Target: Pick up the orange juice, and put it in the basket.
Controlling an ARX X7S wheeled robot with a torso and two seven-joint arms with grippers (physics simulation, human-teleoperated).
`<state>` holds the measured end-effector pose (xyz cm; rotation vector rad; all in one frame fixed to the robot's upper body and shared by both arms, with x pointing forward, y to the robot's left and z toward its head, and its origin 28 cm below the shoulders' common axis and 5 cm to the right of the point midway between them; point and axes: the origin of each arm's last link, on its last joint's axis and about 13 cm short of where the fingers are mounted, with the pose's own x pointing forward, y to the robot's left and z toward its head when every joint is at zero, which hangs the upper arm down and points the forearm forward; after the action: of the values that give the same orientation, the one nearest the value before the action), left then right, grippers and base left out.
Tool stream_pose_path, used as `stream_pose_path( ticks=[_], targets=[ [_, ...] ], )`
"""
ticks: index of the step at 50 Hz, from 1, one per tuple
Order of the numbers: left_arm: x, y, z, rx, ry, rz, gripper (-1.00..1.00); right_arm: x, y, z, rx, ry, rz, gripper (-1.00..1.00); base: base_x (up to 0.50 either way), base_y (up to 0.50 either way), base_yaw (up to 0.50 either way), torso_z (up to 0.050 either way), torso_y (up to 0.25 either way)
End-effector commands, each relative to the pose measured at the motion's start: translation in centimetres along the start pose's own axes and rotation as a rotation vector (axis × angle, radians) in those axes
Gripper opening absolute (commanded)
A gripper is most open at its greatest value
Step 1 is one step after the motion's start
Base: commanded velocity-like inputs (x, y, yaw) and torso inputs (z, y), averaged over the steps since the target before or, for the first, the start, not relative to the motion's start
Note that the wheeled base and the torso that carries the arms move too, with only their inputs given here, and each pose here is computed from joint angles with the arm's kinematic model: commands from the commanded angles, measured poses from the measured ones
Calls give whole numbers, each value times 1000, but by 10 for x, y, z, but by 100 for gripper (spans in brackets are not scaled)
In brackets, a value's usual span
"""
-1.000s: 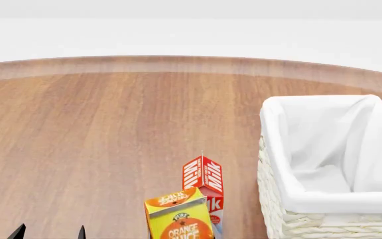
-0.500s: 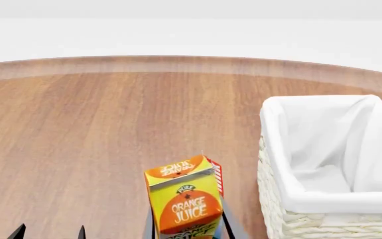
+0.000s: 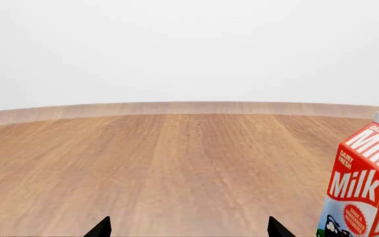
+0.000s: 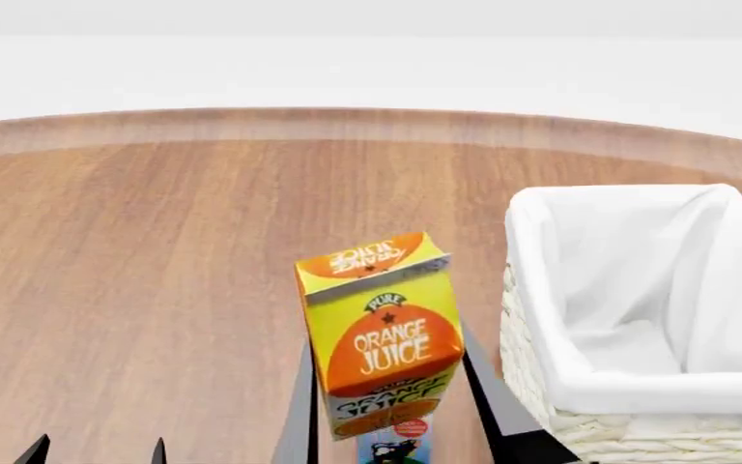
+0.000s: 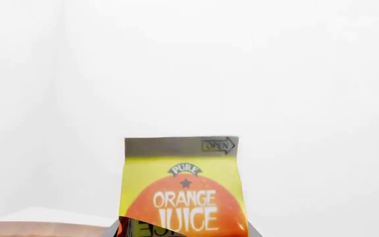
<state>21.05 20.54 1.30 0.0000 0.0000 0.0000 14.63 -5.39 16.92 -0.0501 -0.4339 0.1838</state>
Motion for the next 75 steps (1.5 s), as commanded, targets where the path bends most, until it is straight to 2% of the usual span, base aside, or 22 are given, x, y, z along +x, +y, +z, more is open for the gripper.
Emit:
stream_pose_path(
  ticks=[1,46,62,68,75],
  targets=[
    [0,0,0,0,0,0,100,8,-11,19,-72,-60,-49,-100,0,0,0,0,0],
    [0,0,0,0,0,0,100,34,-50,42,-184,-96,-202,-100,0,0,0,0,0],
    [0,0,0,0,0,0,100,41,-66,30,-192,-58,-257,-100,0,0,0,1,1],
    [0,0,0,0,0,0,100,47,-74,22,-157,-25,-283,-100,0,0,0,0,0],
    [0,0,0,0,0,0,100,56,-80,15,-159,-2,-302,-100,0,0,0,0,0]
  ],
)
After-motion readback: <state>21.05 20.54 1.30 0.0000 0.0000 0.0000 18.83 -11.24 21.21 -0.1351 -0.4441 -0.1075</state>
